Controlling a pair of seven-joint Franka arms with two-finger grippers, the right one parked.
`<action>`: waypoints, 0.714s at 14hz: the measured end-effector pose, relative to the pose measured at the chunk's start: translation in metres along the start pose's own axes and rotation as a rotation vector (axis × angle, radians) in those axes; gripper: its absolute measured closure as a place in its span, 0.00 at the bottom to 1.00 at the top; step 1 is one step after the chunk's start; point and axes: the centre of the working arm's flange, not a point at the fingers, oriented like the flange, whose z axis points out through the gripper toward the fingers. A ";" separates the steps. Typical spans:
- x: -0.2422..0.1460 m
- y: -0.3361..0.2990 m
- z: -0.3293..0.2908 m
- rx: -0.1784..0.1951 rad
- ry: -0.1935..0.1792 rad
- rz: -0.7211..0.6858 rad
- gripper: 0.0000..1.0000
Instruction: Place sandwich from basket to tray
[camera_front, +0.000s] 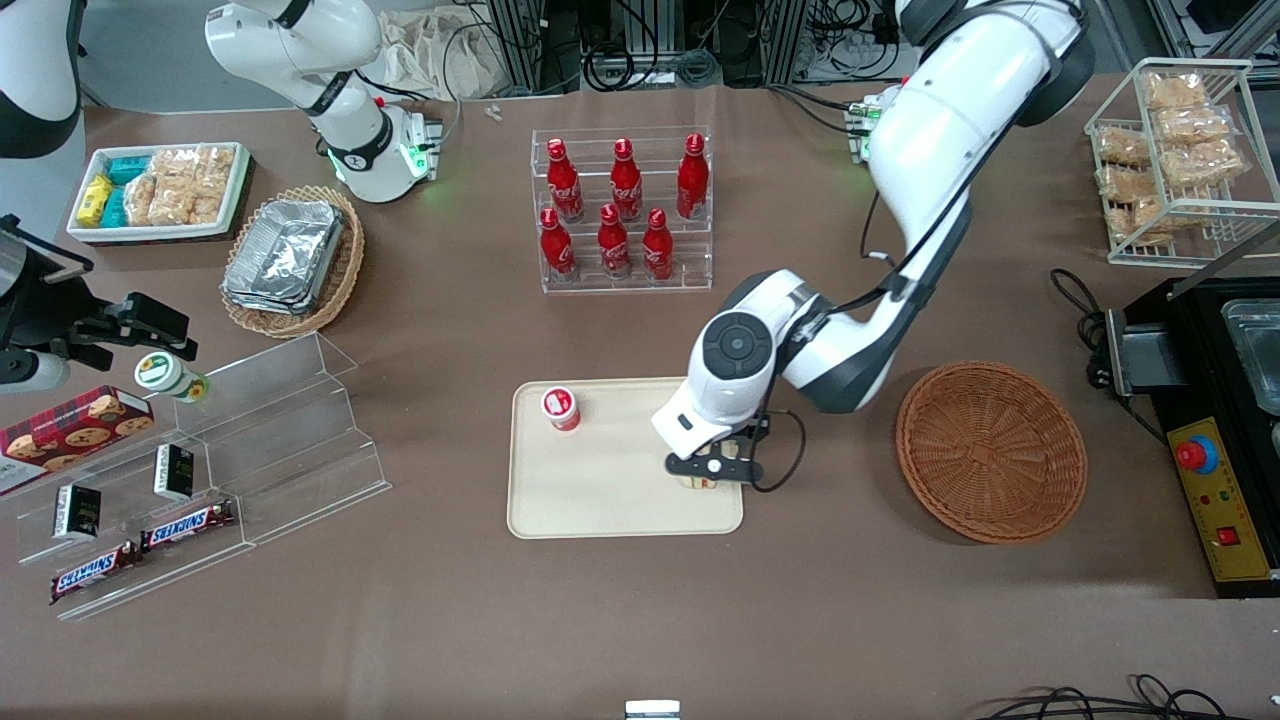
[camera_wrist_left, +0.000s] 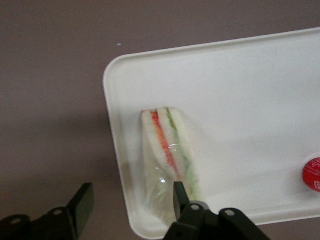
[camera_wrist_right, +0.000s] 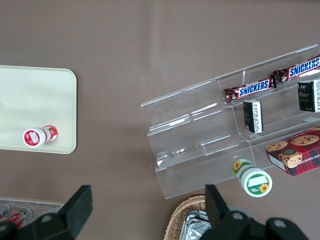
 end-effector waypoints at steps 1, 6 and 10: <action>0.003 -0.013 -0.023 0.019 0.001 0.006 0.11; -0.010 -0.092 -0.152 0.099 -0.050 0.112 0.00; -0.027 -0.160 -0.229 0.148 -0.059 0.074 0.00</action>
